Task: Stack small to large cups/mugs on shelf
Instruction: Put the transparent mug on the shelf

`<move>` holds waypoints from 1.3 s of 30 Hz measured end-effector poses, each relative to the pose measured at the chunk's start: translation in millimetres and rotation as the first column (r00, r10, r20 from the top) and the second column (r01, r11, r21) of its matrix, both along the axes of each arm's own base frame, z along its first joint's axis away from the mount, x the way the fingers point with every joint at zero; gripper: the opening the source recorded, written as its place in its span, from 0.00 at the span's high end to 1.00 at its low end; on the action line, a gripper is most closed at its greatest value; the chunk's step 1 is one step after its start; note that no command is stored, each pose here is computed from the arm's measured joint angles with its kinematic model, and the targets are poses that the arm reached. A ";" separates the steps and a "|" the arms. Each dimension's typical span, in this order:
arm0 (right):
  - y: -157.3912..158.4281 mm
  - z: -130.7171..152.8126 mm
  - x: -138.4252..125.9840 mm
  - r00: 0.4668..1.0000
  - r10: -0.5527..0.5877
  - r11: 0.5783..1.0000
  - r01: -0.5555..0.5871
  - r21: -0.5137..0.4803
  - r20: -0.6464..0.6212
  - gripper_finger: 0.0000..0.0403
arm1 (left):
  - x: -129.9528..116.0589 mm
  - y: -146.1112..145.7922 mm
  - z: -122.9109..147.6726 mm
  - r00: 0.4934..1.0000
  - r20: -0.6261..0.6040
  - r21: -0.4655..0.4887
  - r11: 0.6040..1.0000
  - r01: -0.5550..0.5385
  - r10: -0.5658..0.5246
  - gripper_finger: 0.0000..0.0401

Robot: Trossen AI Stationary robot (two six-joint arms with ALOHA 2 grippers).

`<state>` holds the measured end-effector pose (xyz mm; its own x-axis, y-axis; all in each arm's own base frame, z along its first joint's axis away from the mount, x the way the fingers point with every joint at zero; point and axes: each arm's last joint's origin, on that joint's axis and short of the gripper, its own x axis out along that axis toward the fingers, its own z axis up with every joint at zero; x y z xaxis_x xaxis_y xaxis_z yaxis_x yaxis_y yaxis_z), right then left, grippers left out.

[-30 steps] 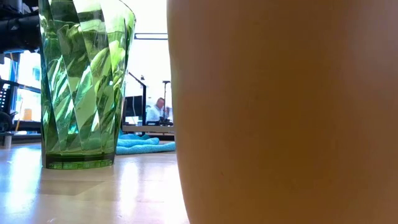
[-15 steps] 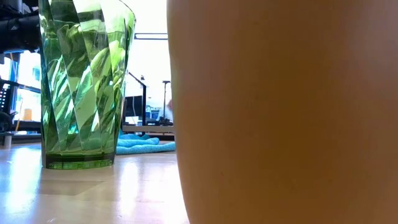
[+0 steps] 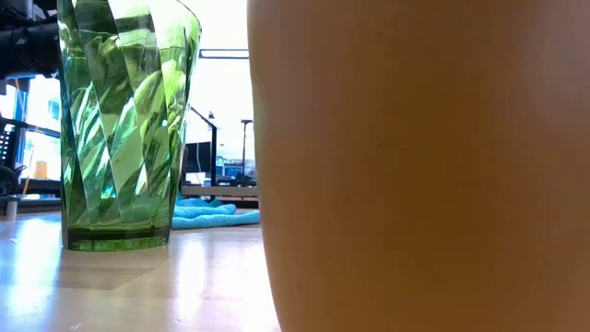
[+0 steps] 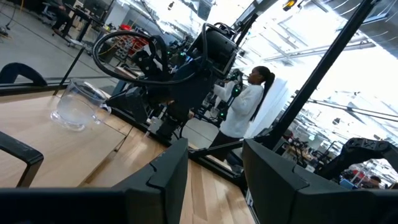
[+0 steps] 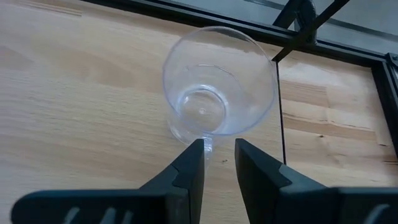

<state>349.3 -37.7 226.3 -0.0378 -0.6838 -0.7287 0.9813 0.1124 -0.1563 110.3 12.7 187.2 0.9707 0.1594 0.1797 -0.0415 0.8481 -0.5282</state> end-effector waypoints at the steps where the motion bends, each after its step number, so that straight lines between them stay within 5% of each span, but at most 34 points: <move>1: 0.9 0.1 0.2 1.000 0.003 1.000 -0.003 -0.004 0.001 0.79 | 0.0 0.0 0.1 1.000 0.001 0.000 1.000 0.000 0.000 0.64; 39: 2.7 0.3 -3.9 0.999 0.002 1.000 -0.003 -0.008 -0.042 0.79 | 0.0 0.0 0.1 1.000 0.001 0.000 1.000 0.000 0.000 0.64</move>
